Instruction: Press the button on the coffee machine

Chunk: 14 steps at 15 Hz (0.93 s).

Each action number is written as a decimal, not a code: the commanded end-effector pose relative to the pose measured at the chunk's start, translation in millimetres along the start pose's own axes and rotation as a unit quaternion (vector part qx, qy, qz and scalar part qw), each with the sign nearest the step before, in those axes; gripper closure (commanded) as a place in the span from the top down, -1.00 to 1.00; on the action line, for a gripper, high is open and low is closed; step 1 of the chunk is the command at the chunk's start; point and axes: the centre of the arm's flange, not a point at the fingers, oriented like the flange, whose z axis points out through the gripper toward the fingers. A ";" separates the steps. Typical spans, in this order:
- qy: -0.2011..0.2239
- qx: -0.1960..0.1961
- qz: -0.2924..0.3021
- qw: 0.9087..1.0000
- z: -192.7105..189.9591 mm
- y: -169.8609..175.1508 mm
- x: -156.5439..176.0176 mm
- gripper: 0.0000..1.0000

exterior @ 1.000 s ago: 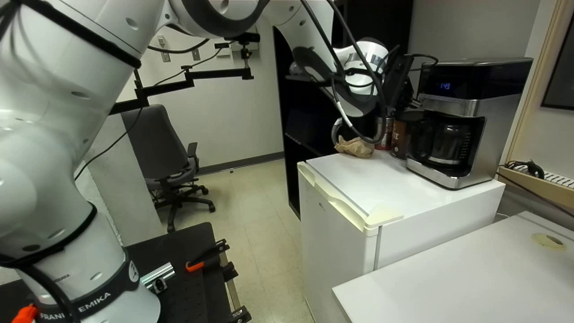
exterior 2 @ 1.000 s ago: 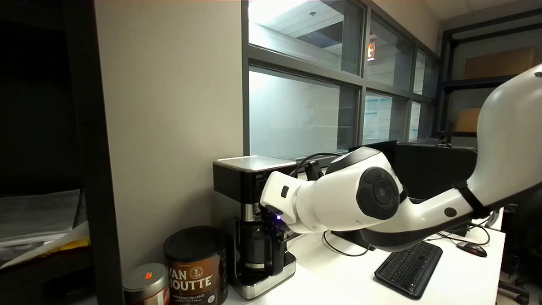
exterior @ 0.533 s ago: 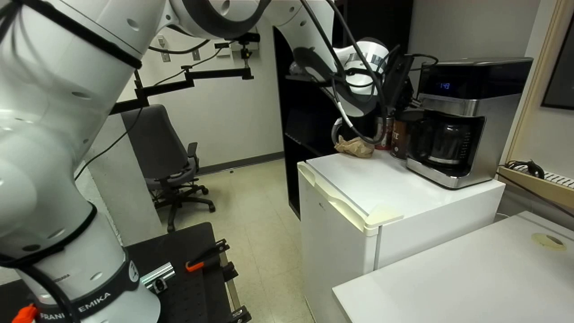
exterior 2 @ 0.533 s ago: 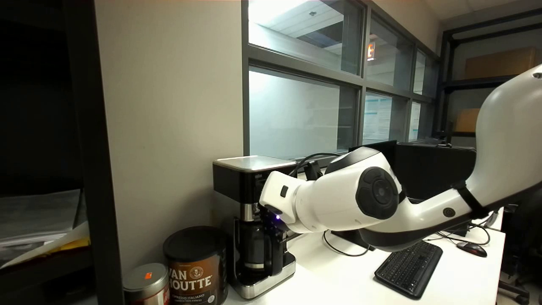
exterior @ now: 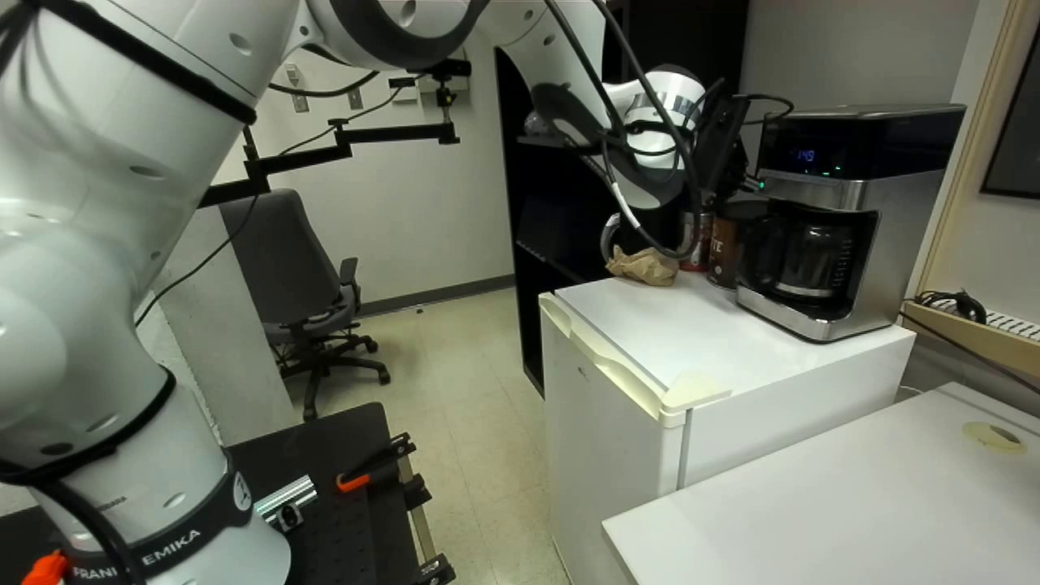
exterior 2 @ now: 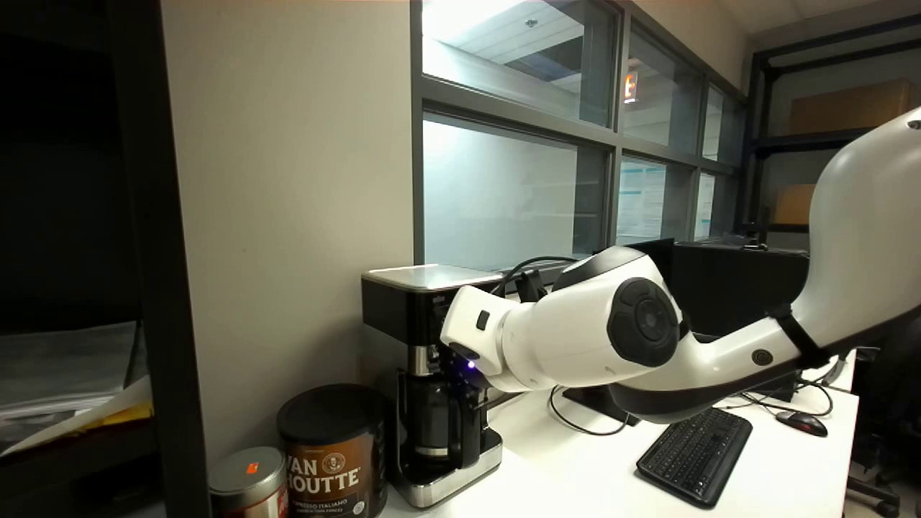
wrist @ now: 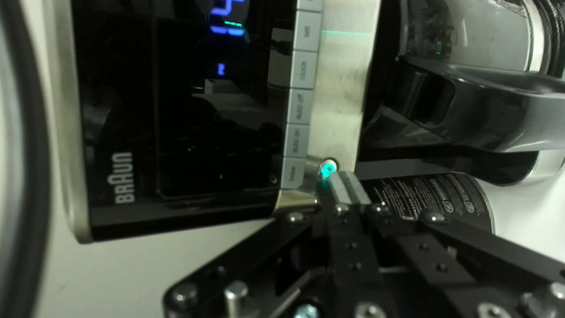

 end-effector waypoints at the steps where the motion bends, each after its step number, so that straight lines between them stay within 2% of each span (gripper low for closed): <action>1: 0.012 -0.014 0.000 1.000 0.7 11.5 -2.3 -1.00; 14: 0.024 0.013 0.001 1.000 -33.7 -5.4 -19.4 -1.00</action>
